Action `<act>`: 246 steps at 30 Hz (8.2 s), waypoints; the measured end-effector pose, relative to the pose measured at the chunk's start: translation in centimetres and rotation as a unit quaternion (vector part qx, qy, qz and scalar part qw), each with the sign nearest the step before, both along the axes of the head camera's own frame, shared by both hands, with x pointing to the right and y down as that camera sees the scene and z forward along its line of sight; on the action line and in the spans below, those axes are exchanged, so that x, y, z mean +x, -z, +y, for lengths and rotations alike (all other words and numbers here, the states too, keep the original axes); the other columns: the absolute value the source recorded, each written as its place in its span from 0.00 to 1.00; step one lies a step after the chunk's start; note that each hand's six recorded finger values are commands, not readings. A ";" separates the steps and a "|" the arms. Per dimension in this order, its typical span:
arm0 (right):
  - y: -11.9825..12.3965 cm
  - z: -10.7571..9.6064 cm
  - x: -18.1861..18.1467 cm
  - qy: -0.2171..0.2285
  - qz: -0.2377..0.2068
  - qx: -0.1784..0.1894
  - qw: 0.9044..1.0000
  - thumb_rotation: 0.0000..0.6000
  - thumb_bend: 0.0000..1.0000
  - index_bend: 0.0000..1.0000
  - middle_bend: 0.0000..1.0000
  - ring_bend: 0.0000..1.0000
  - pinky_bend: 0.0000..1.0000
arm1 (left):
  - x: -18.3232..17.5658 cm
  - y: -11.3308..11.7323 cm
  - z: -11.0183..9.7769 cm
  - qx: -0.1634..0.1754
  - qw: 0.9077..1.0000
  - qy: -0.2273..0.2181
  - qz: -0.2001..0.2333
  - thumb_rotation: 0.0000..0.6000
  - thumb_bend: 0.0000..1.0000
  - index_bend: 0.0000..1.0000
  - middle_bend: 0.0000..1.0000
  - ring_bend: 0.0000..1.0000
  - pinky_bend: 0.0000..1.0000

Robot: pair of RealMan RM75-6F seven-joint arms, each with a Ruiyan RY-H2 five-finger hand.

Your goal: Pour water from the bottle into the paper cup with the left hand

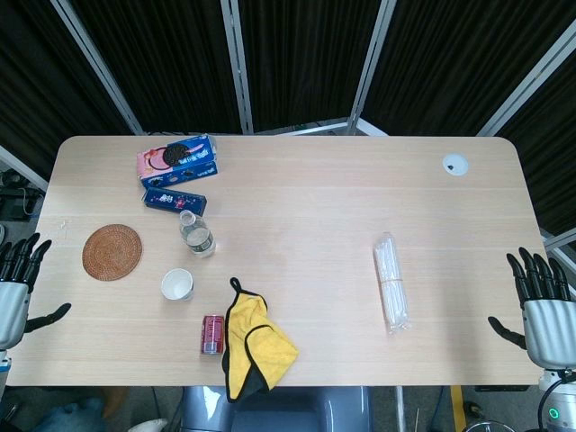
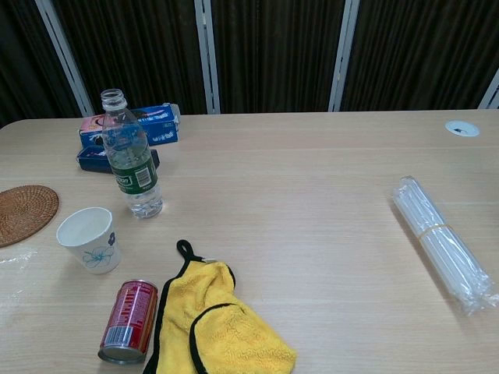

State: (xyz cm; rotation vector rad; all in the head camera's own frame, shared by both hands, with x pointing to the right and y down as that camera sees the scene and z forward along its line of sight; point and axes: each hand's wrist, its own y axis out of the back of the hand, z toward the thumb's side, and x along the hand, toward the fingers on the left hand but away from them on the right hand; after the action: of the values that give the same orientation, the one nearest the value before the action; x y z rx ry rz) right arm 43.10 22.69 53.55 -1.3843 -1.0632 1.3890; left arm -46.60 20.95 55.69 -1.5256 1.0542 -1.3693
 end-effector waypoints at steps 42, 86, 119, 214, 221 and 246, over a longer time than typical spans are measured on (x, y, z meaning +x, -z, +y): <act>-3.1 -2.2 1.5 -0.053 0.038 -0.040 0.997 1.00 0.00 0.00 0.00 0.00 0.00 | 13.8 -17.9 -12.2 -0.232 0.918 0.053 0.318 1.00 0.00 0.00 0.00 0.00 0.00; -3.7 -2.6 3.0 -0.072 0.045 -0.053 0.995 1.00 0.00 0.00 0.00 0.00 0.00 | 18.8 -21.3 -13.1 -0.251 0.852 0.119 0.443 1.00 0.48 0.59 0.45 0.25 0.32; -3.1 -2.2 1.9 -0.061 0.029 -0.058 0.996 1.00 0.00 0.00 0.00 0.00 0.00 | 0.7 -13.9 -10.5 -0.242 0.967 -0.053 0.066 1.00 0.50 0.61 0.47 0.27 0.34; -3.4 -2.5 3.0 -0.081 0.052 -0.060 0.994 1.00 0.00 0.00 0.00 0.00 0.00 | 7.2 -16.5 -11.1 -0.074 0.900 -0.334 -0.271 1.00 0.50 0.63 0.48 0.27 0.35; -3.4 -2.5 3.1 -0.082 0.053 -0.060 0.993 1.00 0.00 0.00 0.00 0.00 0.00 | 7.3 -16.5 -11.0 -0.087 0.914 -0.317 -0.237 1.00 0.50 0.63 0.48 0.27 0.34; -4.0 -2.5 2.7 -0.077 0.059 -0.066 0.993 1.00 0.00 0.00 0.00 0.00 0.00 | 8.8 -14.6 -13.3 -0.191 0.932 0.000 0.307 1.00 0.48 0.64 0.48 0.27 0.34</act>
State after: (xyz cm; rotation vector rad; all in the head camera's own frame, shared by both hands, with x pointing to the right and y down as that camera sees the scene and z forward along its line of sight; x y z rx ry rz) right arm 45.77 20.22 57.55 -1.3176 -1.0325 1.6599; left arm -37.84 7.61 70.30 -2.3410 1.1914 -1.1592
